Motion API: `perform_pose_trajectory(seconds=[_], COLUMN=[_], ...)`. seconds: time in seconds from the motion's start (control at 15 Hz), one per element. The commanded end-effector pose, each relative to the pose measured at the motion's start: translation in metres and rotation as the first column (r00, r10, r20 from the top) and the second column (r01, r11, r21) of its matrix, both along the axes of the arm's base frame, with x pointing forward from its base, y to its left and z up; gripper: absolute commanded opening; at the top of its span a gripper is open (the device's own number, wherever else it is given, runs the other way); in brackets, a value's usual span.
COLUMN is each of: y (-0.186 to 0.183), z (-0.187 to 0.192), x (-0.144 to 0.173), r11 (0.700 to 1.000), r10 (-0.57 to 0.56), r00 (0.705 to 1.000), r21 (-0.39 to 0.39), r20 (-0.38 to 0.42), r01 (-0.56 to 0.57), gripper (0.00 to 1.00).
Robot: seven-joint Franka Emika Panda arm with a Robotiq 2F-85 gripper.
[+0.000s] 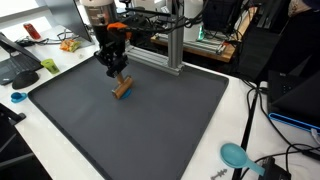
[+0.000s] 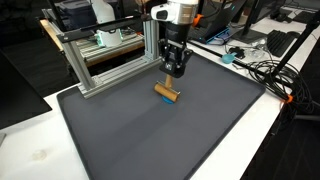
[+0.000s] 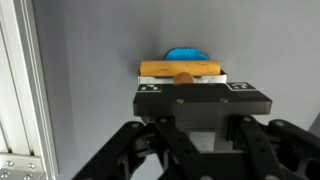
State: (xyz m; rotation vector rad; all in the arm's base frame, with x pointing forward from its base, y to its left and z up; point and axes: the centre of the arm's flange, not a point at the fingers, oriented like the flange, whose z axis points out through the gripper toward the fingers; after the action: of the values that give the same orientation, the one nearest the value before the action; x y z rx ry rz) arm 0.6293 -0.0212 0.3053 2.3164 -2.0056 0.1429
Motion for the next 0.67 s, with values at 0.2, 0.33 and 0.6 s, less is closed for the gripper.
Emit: perform_pose_trajectory(seconds=[0.2,0.33,0.6], y=[0.003,0.006,0.007], z=[-0.015,-0.02,-0.026], x=[0.011,0.013,0.014], r11=[1.0,0.999,0.996], r10=[0.003,0.011,0.037], r00=[1.0,1.0,0.998], r21=[0.022,0.031,0.082], r20=[0.005,-0.007,-0.046], r01=[-0.003,-0.011,-0.033], gripper=[0.22,0.22,0.22])
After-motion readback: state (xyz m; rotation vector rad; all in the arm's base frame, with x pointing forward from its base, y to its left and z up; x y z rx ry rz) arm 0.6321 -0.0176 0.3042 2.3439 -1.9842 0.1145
